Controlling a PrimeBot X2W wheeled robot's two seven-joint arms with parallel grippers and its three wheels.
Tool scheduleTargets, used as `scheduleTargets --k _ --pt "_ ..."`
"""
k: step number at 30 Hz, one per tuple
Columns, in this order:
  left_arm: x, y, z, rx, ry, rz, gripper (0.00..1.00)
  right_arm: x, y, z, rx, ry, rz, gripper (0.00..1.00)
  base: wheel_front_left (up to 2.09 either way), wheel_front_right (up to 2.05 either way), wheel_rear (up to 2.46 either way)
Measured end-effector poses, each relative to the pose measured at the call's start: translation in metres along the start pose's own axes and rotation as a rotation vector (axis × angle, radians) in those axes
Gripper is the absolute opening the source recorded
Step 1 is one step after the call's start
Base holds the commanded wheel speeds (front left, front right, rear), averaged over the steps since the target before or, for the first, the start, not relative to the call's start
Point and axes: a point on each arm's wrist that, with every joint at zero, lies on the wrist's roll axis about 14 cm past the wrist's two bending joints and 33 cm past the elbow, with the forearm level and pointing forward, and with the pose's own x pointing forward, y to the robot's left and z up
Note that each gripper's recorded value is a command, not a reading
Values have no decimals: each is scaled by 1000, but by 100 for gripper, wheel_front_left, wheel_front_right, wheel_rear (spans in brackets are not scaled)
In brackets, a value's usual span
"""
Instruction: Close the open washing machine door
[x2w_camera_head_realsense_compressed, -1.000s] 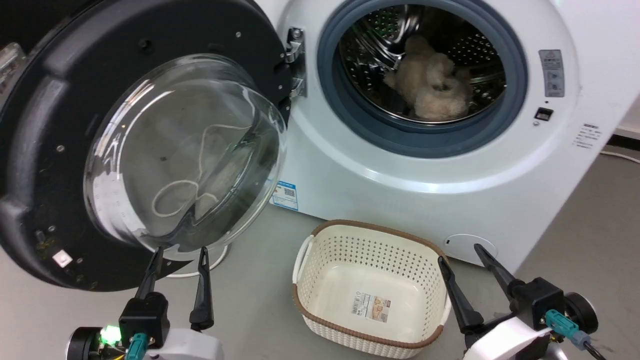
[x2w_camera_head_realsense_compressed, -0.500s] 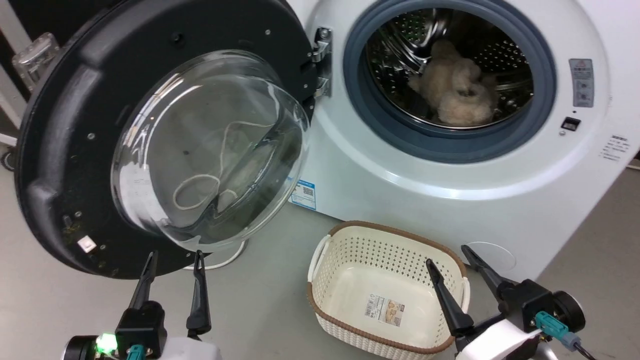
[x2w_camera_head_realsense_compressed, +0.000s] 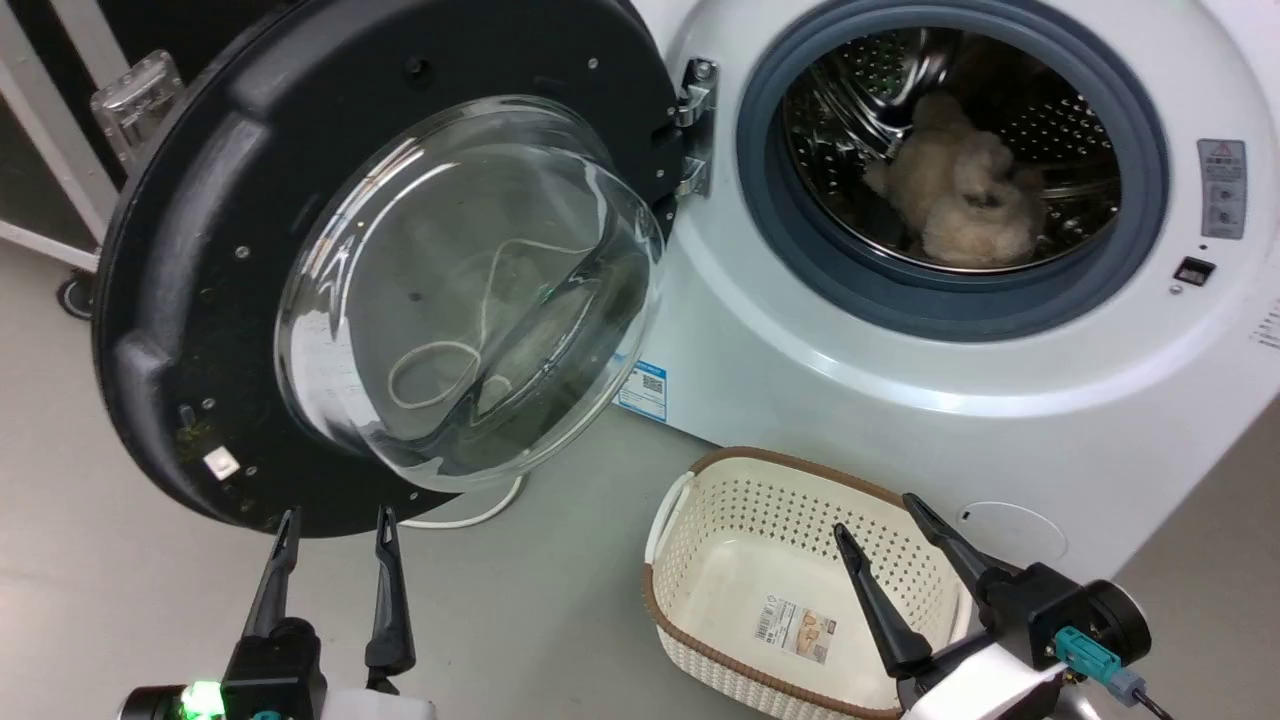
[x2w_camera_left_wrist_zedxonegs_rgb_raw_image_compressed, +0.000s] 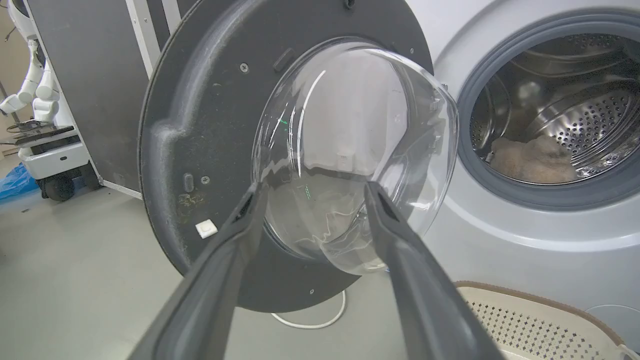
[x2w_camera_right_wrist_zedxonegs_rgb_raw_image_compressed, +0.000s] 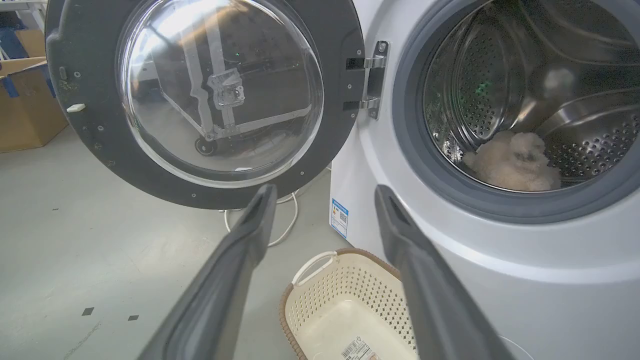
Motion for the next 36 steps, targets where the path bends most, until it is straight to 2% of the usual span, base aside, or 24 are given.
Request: scheduleTargets --k 1,2,3,12,13,22,23,25,30,32,36 --pt "-1 1 0 1 -3 2 77 1 1 0 0 0 5 100 0 0 0" --pt "-2 2 0 1 -3 4 20 1 2 -1 2 0 9 100 0 0 0" --pt "-3 3 0 0 -1 6 0 2 3 -1 5 -2 13 100 0 0 0" --pt "-8 25 17 -34 -60 70 0 9 12 -1 11 -13 46 100 0 0 0" --pt "-6 43 32 -27 -111 101 0 9 13 -2 14 -17 45 100 0 0 0" --pt "24 113 96 -36 -318 177 0 -1 2 -16 23 11 10 100 0 0 0" --pt "49 141 109 -8 -312 202 0 -2 -4 -23 31 22 1 100 0 0 0" --pt "67 159 110 -81 -281 238 0 -3 -9 -27 32 28 -6 100 0 0 0" --pt "107 191 89 -403 -139 316 0 -3 -19 -36 41 39 -20 100 0 0 0" --pt "121 199 78 -477 -66 334 0 -3 -23 -40 44 46 -22 100 0 0 0" --pt "141 207 53 -728 49 373 0 -10 -36 -47 35 65 -48 100 0 0 0"
